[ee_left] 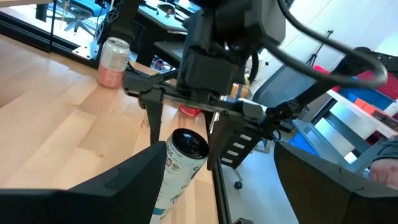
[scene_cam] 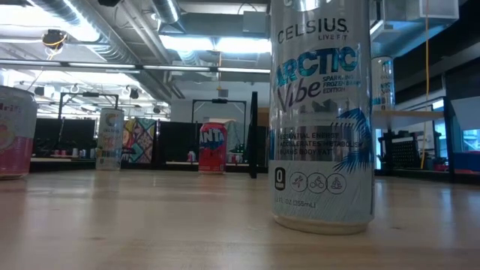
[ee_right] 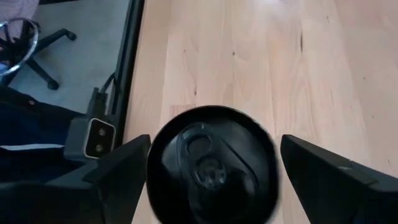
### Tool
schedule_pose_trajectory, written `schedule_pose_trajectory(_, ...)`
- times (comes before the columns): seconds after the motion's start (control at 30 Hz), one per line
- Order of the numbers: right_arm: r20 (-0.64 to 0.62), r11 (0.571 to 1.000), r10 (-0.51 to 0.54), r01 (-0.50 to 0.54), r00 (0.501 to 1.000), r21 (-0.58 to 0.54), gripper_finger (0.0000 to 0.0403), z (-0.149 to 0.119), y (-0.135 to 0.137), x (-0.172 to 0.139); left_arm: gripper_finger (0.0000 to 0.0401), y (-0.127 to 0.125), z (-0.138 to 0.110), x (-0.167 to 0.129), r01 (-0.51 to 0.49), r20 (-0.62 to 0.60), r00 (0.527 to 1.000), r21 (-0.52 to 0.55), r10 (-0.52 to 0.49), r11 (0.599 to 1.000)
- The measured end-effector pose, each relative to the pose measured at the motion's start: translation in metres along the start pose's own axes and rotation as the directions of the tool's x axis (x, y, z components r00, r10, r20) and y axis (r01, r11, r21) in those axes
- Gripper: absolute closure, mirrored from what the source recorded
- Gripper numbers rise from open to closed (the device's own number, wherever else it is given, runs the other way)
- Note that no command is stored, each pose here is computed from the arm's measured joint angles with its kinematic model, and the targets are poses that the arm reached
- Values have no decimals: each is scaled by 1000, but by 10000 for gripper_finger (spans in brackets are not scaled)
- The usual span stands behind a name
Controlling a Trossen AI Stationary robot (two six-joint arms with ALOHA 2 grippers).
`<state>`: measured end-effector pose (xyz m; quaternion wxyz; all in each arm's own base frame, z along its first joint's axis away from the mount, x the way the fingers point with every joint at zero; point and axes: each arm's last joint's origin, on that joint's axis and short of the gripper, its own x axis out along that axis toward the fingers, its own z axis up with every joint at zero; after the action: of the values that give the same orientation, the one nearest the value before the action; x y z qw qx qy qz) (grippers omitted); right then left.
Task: Place canned beverage on shelf
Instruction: Put the white blue soda can on the shelf aligned with the other white blue soda can
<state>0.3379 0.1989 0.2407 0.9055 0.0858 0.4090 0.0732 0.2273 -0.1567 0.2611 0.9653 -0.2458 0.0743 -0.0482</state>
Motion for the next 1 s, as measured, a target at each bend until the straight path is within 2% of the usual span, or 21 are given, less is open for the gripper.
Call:
schedule_pose_trajectory(0.17, -12, 1000, -7, 7, 1000, 15, 79, -2, 0, 5, 109, 0, 0, 0, -1, -2, 1000, 1, 1, 1000)
schedule_pose_trajectory(0.37, -12, 1000, -5, 5, 1000, 14, 171, -2, 0, 4, 108, 0, 0, 0, -1, -2, 1000, 2, 1, 1000)
schedule_pose_trajectory(0.53, -37, 1000, 15, -14, 999, 12, 172, -1, -1, -5, 108, 0, 0, 0, -1, -2, 1000, 2, 1, 1000)
schedule_pose_trajectory(0.77, 4, 999, 31, -31, 1000, 20, 172, 9, -5, -54, 108, 1, 0, 0, -3, -1, 1000, 3, 3, 1000)
schedule_pose_trajectory(1.0, 41, 998, -57, 56, 998, 31, 172, 10, -19, -114, 108, 1, 0, 0, -14, 6, 1000, 3, 14, 1000)
